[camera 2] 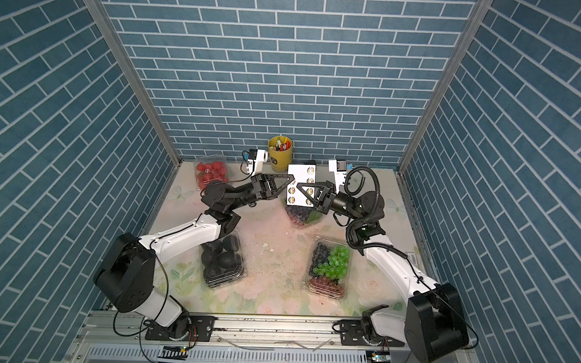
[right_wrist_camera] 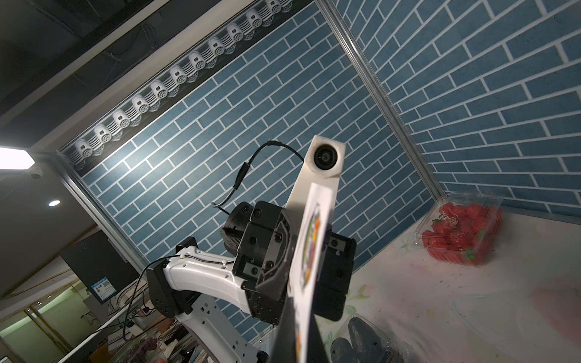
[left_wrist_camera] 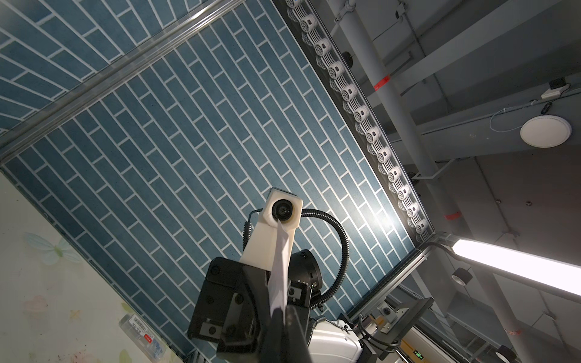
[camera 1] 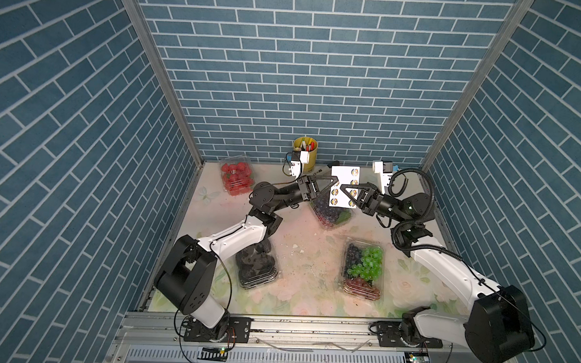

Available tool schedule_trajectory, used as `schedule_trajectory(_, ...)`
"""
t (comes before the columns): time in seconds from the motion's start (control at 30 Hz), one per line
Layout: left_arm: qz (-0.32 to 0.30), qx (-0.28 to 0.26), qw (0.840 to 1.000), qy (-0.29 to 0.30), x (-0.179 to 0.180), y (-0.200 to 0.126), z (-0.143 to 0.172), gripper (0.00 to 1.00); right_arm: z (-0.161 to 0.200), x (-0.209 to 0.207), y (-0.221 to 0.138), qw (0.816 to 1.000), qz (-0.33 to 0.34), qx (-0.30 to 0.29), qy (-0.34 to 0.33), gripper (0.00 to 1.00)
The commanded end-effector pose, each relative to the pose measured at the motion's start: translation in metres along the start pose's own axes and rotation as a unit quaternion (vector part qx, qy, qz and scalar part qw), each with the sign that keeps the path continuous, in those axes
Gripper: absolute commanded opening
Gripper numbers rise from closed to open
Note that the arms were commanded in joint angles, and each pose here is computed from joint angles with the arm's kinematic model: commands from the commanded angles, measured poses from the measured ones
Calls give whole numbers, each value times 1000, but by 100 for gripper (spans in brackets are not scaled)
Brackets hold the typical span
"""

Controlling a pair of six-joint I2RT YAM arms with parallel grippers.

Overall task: Label fruit boxes
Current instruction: Adjust the label sticker.

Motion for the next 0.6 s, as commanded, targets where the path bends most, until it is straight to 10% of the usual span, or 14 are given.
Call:
schedule_trajectory(0.0,15,18,1000,7,-3,5,4,0,-15,8,0,1000,-14,-21,-16,0)
schedule_trajectory(0.57,29,20,999,1,-6,6,4,0,-12,7,1,1000,-19,-16,-9,0)
Point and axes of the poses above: each gripper's point midway between its finger pads, its own y axis out along the fingers, its own x axis along the line the jaws close on, z = x × y, the point moved 4 cm from there along -y, back along the fingers, and after that the axes turned 15 degrees about -y, right-handed, at the moved point
